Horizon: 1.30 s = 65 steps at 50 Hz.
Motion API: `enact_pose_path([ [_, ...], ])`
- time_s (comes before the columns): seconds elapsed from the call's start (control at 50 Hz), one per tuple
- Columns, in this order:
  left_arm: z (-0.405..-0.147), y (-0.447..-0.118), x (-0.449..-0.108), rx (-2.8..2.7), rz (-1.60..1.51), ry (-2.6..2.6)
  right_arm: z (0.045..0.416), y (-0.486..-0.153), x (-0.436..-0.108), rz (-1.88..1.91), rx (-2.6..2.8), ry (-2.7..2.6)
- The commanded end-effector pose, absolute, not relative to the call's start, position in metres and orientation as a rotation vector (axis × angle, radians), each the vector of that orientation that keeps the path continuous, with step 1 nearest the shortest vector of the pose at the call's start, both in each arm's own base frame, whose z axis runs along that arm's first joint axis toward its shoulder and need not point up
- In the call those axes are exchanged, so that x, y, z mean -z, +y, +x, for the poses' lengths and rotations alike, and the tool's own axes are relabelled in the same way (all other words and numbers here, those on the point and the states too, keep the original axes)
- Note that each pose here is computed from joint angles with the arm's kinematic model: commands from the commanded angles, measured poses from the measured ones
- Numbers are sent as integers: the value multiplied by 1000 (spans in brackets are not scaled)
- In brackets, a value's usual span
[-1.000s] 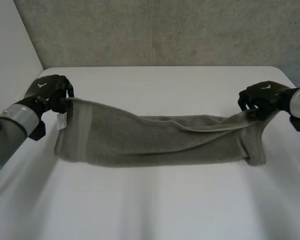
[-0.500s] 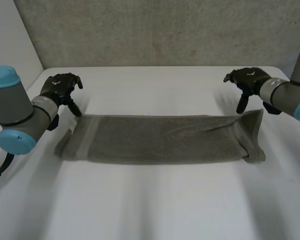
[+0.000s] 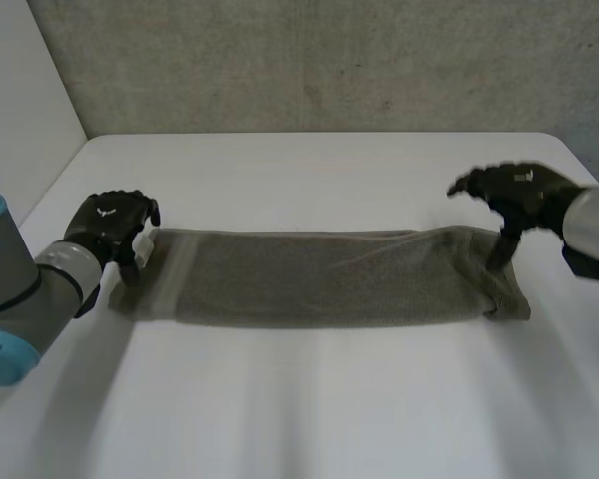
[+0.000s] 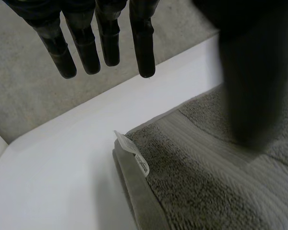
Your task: Fold the towel.
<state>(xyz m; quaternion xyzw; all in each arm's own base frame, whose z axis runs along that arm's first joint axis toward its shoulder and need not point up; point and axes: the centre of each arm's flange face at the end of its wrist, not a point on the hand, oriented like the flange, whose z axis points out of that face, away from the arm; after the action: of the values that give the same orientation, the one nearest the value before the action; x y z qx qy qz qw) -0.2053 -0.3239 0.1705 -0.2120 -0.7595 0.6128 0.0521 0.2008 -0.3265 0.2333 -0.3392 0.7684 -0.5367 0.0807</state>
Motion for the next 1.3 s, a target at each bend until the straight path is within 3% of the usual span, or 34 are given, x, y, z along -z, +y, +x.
enact_pose_path([
  [0.02,-207,-316,-151,-1922,-781,-2299,175,-315,-185,-1092,1587,2454],
  [0.24,-207,-330,-115,-1960,-943,-2322,166,-319,-155,-1056,1642,2467],
  [0.4,-208,-336,-106,-1947,-945,-2334,167,-322,-147,-1046,1651,2458],
  [0.68,-208,-339,-102,-1972,-938,-2326,169,-328,-141,-908,1630,2435],
  [0.9,-204,-335,-130,-2033,-885,-2292,168,-334,-122,-915,1572,2477],
  [1.12,-201,-328,-153,-2061,-773,-2244,130,-352,-156,-816,1736,2520],
  [1.2,-201,-325,-165,-2063,-745,-2233,95,-370,-179,-825,1856,2577],
  [1.3,-201,-323,-180,-2077,-715,-2207,88,-383,-214,-920,1958,2578],
])
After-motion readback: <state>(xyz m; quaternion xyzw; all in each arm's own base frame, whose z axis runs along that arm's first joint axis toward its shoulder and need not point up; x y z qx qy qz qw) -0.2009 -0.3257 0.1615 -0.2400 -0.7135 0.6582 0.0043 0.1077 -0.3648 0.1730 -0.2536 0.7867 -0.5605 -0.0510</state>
